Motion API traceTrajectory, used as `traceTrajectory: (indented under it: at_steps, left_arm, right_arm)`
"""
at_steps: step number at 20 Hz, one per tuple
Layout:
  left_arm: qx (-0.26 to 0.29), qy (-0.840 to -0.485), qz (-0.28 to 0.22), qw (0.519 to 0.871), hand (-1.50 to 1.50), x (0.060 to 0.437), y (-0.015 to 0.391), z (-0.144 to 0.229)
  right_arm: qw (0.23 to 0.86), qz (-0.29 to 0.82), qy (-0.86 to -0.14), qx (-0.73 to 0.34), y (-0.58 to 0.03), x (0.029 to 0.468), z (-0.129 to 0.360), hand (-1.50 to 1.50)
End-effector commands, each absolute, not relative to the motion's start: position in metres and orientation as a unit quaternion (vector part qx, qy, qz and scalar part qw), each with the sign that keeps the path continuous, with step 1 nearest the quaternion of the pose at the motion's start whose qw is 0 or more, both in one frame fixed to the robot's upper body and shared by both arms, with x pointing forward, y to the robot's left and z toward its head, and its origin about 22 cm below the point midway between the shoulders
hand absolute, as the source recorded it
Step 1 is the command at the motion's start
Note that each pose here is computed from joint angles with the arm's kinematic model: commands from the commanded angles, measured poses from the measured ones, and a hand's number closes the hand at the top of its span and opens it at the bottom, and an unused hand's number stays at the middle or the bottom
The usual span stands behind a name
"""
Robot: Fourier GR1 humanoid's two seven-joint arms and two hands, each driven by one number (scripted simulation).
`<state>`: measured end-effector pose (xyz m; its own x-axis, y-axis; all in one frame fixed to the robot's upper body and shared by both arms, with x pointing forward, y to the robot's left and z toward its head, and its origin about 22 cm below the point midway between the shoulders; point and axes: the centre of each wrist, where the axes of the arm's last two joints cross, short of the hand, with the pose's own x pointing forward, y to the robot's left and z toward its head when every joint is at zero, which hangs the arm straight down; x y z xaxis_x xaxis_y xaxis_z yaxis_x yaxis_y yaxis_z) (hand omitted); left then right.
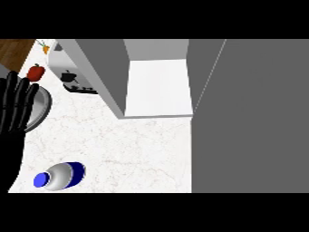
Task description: Pick up the bottled water, place it into the cabinet and close the cabinet
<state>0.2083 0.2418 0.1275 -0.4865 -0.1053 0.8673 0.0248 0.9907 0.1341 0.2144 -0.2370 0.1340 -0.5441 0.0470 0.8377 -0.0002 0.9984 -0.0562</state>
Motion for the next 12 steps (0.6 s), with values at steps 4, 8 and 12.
traceTrajectory:
  at_steps: [4, 8, 12]
  left_arm:
    - [0.177, -0.86, 0.053, 0.476, -1.5, 0.161, 0.249, 0.131]
    - [0.172, -0.819, 0.219, 0.501, -1.5, 0.143, 0.247, 0.123]
    - [0.168, -0.808, 0.262, 0.501, -1.5, 0.101, 0.228, 0.137]
  right_arm:
    - [0.525, 0.044, -0.849, -0.042, -0.257, 0.188, 0.113, -1.5]
    - [0.577, 0.058, -0.812, 0.059, -0.242, 0.168, 0.106, -1.5]
    - [0.585, 0.069, -0.805, 0.074, -0.256, 0.136, 0.117, -1.5]
